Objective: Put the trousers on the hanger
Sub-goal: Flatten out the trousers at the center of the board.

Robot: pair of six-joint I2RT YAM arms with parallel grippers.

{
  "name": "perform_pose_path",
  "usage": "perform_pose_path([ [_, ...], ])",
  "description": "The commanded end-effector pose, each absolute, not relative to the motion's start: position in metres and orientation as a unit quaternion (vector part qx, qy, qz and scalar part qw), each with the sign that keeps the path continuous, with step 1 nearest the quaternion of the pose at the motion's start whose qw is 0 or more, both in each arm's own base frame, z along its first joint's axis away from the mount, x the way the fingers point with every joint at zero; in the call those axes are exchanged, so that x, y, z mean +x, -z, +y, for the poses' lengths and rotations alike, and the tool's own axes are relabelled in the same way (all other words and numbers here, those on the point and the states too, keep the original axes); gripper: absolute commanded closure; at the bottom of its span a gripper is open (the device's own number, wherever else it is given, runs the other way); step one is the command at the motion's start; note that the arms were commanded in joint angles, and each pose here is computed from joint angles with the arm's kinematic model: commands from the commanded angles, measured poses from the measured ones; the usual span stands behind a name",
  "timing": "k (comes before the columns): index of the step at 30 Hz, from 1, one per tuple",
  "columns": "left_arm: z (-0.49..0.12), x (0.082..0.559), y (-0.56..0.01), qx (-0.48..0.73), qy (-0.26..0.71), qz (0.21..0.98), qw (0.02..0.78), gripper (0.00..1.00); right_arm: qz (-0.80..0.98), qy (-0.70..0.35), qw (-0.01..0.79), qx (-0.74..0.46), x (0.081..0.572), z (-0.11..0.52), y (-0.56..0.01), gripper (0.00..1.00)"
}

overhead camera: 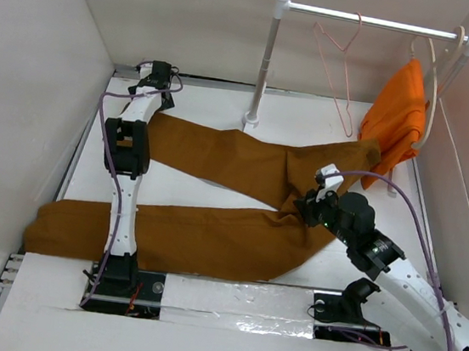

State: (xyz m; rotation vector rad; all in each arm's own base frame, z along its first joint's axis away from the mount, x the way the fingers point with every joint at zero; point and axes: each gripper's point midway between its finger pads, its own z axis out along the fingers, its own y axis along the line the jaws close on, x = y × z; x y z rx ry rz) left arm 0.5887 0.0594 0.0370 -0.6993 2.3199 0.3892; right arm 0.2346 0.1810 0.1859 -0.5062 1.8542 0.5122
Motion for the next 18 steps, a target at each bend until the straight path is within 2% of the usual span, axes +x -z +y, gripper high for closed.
perform_pose_path([
  [1,0.06,0.585,-0.03,-0.243,-0.151,0.907,0.31,0.22,0.76,-0.232,0.563,-0.226,0.236,0.193,-0.195,0.8],
  [3,0.063,0.582,-0.025,-0.233,-0.161,0.91,0.304,0.36,0.758,-0.234,0.564,-0.229,0.235,0.194,-0.197,0.8],
  [4,0.063,0.583,-0.027,-0.231,-0.162,0.909,0.306,0.36,0.757,-0.235,0.565,-0.228,0.234,0.194,-0.199,0.8],
  [6,0.074,0.58,-0.032,-0.229,-0.175,0.908,0.305,0.61,0.753,-0.238,0.569,-0.228,0.233,0.194,-0.203,0.8],
  [11,0.096,0.558,-0.017,-0.214,-0.203,0.917,0.267,0.73,0.736,-0.238,0.594,-0.222,0.229,0.187,-0.232,0.8],
  [12,0.095,0.555,-0.017,-0.213,-0.202,0.918,0.265,0.85,0.733,-0.235,0.6,-0.217,0.229,0.184,-0.237,0.8],
  [14,0.102,0.55,-0.02,-0.219,-0.195,0.918,0.266,0.98,0.723,-0.224,0.62,-0.206,0.23,0.176,-0.248,0.8],
  [18,0.123,0.532,-0.022,-0.271,-0.163,0.913,0.257,1.0,0.735,-0.196,0.626,-0.175,0.235,0.161,-0.248,0.79],
])
